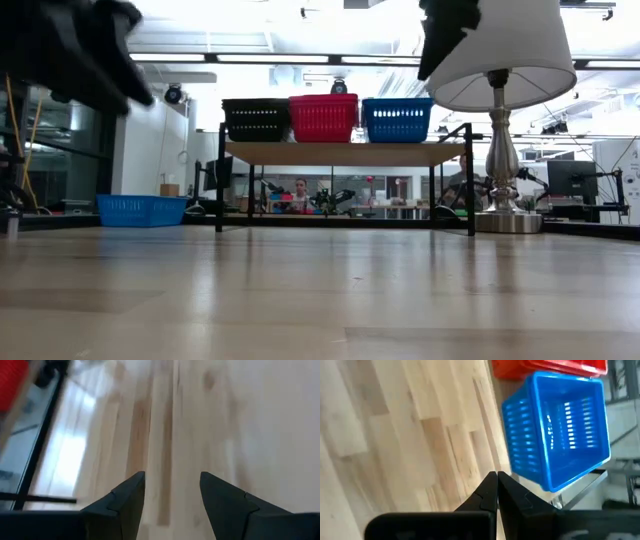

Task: Stack baskets on shelf by color
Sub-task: Stack the blue bin on top of the blue bins on the shelf

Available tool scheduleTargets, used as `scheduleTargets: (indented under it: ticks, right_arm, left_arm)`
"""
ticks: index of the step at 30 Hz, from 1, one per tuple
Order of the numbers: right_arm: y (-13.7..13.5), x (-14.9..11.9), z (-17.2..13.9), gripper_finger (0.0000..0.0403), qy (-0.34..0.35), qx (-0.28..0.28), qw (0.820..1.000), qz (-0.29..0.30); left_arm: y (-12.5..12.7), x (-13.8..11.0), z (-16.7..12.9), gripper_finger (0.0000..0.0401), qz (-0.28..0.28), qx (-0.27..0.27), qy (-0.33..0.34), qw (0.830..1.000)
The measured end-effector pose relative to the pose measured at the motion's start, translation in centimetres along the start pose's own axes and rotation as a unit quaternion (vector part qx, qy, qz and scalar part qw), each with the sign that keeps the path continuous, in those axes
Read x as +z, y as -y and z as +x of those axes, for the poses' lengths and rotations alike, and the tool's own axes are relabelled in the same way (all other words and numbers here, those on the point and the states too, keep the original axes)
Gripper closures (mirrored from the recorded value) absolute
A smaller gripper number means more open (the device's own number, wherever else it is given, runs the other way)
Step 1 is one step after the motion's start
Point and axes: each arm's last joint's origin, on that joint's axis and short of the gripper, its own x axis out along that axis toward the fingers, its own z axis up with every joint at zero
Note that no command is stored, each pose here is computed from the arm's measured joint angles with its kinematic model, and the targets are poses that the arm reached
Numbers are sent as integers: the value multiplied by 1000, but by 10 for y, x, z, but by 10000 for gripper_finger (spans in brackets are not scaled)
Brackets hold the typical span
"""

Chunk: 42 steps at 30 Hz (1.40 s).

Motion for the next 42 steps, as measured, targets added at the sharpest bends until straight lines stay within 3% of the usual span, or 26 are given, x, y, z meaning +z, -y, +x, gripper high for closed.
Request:
scheduleTargets:
  ticks: [6,12,19,24,27,31,38,42]
  right_arm:
    - [-16,-49,16,403,60,45,997,20]
    - [-28,-93,30,403,172,111,975,86]
    - [-47,-110,39,403,278,147,943,108]
    - [-55,-110,44,403,309,154,933,102]
    - [-56,-109,44,403,310,155,932,103]
    - [-57,-109,44,403,309,154,933,101]
    - [-58,-110,45,403,306,152,934,99]
    - [-58,-110,46,403,306,151,935,99]
  left_arm:
    - [-25,-19,27,220,-15,-57,-162,985]
    - [-56,-31,37,220,-6,-44,-276,960]
    - [-117,-55,46,220,-49,16,-448,892]
    - [-152,-63,61,220,-39,55,-466,882]
    - [-165,-64,75,220,-9,65,-445,893]
    - [-175,-75,86,220,46,68,-442,893]
    - [-183,-111,92,220,118,93,-500,853]
    - [-184,-132,99,220,128,100,-511,844]
